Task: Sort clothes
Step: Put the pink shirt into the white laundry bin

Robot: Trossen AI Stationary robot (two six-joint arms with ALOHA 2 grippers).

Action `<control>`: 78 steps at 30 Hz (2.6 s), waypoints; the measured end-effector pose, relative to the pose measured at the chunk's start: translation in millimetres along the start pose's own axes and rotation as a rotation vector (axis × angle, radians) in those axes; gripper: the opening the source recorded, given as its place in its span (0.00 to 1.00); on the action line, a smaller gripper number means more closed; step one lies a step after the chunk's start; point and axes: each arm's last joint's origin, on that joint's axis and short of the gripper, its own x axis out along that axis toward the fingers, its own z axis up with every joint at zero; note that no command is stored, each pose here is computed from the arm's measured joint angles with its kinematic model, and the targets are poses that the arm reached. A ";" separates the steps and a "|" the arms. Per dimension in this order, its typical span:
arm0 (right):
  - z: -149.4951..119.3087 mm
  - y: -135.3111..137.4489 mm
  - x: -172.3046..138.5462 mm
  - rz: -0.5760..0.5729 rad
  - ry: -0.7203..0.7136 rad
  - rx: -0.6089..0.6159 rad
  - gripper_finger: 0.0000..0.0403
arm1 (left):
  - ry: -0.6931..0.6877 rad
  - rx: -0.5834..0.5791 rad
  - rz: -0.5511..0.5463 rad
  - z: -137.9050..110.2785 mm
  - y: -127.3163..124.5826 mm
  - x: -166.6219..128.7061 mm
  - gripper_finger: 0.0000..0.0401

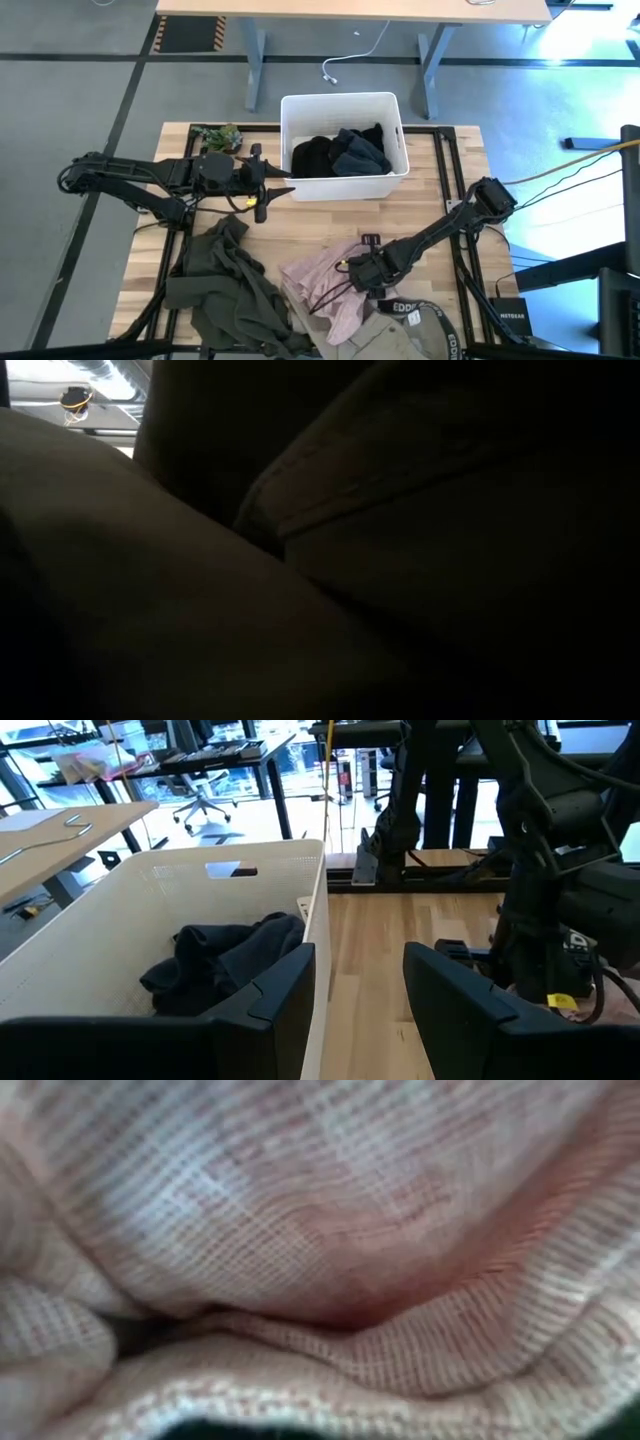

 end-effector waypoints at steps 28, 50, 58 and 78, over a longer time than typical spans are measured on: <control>34.3 -45.7 -223.1 -0.371 -0.603 -0.062 0.02 | 0.063 -0.046 -0.002 -6.2 -0.3 -0.2 0.37; 55.5 -208.3 -385.2 -1.070 -0.911 0.213 0.02 | 0.049 -0.032 -0.001 -4.8 -0.2 -0.2 0.37; 47.5 -256.5 -387.5 -1.124 -0.949 0.347 0.02 | 0.049 -0.032 -0.001 -4.8 -0.2 -0.2 0.37; 34.7 -260.1 -288.8 -0.582 -0.547 0.370 0.37 | 0.050 -0.033 -0.001 -4.9 -0.1 -0.2 0.37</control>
